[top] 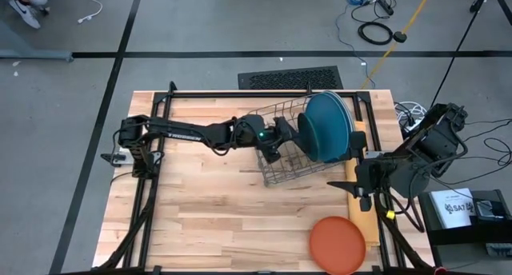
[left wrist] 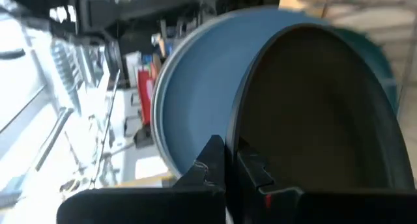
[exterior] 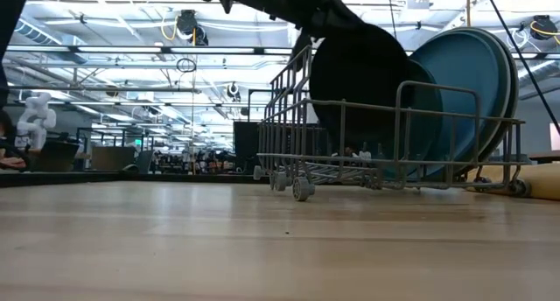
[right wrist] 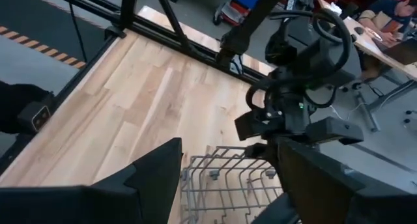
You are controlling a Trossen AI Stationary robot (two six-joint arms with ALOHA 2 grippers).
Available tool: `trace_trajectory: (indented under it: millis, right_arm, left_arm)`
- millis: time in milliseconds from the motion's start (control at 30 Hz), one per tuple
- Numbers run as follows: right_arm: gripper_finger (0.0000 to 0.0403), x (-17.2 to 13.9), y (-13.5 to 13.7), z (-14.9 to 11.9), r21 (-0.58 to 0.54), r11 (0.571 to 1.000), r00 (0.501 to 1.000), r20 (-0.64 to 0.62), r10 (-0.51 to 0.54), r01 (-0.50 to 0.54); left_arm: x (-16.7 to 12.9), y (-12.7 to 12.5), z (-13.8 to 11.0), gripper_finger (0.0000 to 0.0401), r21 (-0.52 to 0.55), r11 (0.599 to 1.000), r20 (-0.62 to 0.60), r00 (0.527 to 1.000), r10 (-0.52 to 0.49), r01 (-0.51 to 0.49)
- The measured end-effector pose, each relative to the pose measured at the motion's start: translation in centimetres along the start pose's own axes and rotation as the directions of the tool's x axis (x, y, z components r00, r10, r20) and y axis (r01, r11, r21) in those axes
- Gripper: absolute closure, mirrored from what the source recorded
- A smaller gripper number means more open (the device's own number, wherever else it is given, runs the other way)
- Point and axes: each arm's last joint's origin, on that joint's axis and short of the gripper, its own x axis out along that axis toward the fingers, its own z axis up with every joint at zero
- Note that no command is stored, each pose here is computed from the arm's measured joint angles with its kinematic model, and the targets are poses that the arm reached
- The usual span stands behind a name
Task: Sort dishes
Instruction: Put the black plate into the dish rack
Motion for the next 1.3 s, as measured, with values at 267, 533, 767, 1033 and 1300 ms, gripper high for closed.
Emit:
trace_trajectory:
  millis: [267, 533, 767, 1033, 1300]
  right_arm:
    - [0.0156, 0.0, 0.0, 0.4, 0.03, 0.999, 0.999, 0.033, -0.016, 0.015]
    - [0.0156, 0.0, -0.3, 0.5, 0.045, 0.994, 0.994, 0.039, -0.099, 0.097]
    - [0.0156, 0.0, -0.3, 0.7, 0.069, 0.992, 0.992, 0.053, -0.111, 0.107]
    - [0.0156, 0.0, -0.6, 0.9, 0.089, 0.98, 0.98, 0.068, -0.187, 0.18]
    - [0.0156, -0.1, -0.7, 1.1, 0.111, 0.968, 0.969, 0.077, -0.235, 0.226]
  left_arm:
    - [0.0, 0.4, -0.2, 0.0401, -0.001, 1.0, 0.145, 0.989, 0.01, -0.01]
    - [-0.1, 1.7, -1.0, 0.0401, -0.016, 0.999, 0.276, 0.961, 0.033, -0.029]
    - [-0.2, 1.4, -3.9, 0.0401, -0.066, 0.998, 0.351, 0.936, 0.026, -0.003]
    - [-0.4, 1.0, -7.0, 0.0401, -0.124, 0.992, 0.411, 0.911, 0.031, 0.022]
    - [0.2, 0.0, -8.5, 0.0401, -0.176, 0.983, 0.478, 0.877, 0.044, 0.047]
